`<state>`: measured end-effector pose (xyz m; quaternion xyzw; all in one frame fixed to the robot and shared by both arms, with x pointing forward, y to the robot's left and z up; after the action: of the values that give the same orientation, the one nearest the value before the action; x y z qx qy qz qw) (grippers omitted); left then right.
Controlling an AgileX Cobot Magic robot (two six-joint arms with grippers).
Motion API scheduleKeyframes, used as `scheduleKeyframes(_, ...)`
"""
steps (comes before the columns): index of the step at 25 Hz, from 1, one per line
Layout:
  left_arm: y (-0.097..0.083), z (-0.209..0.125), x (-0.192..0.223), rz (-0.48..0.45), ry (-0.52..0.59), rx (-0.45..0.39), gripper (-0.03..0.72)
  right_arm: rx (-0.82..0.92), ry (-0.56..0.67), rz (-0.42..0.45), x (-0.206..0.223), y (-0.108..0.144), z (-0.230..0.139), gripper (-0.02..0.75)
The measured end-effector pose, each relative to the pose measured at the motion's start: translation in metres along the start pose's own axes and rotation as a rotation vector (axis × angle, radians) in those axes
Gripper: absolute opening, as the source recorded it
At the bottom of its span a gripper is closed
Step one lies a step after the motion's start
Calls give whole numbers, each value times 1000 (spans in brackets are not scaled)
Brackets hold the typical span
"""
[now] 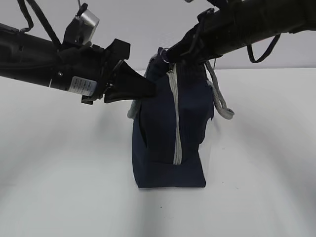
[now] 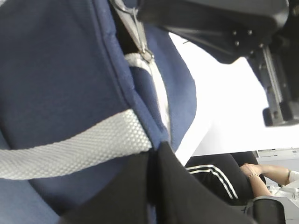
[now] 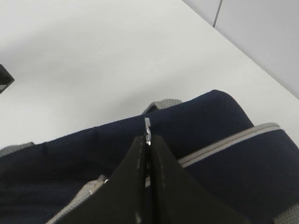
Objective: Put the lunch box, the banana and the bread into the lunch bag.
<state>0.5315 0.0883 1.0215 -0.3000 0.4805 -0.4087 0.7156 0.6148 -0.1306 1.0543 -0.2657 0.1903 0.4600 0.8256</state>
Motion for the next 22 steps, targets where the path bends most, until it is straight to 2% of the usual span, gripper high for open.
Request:
scheduleKeyframes(9,0,3,-1,-5,-16,-11,4,37,-10,36,4,-18,-3,-16)
scheduleKeyframes(16,-1,3,-1,-11,-14,-13,4,25,-25,52,6,-22,3,-16)
scheduleKeyframes(22,-1,-2,-1,-10,28,11,4,24,-23,118,4,-17,3,-16)
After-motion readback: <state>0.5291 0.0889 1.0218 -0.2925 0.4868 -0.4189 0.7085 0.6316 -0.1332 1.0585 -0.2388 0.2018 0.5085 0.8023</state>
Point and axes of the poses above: a point on each arm's last joint axis where the gripper is mounted, x pointing out along that axis toward the gripper, y along the wrist's bending axis when the last joint is at zero, z = x × y, the point moved 3 cm from there along x, pointing out along that axis toward the gripper, and after that the axes turned 10 degrees about -x, right-handed, at the moved point
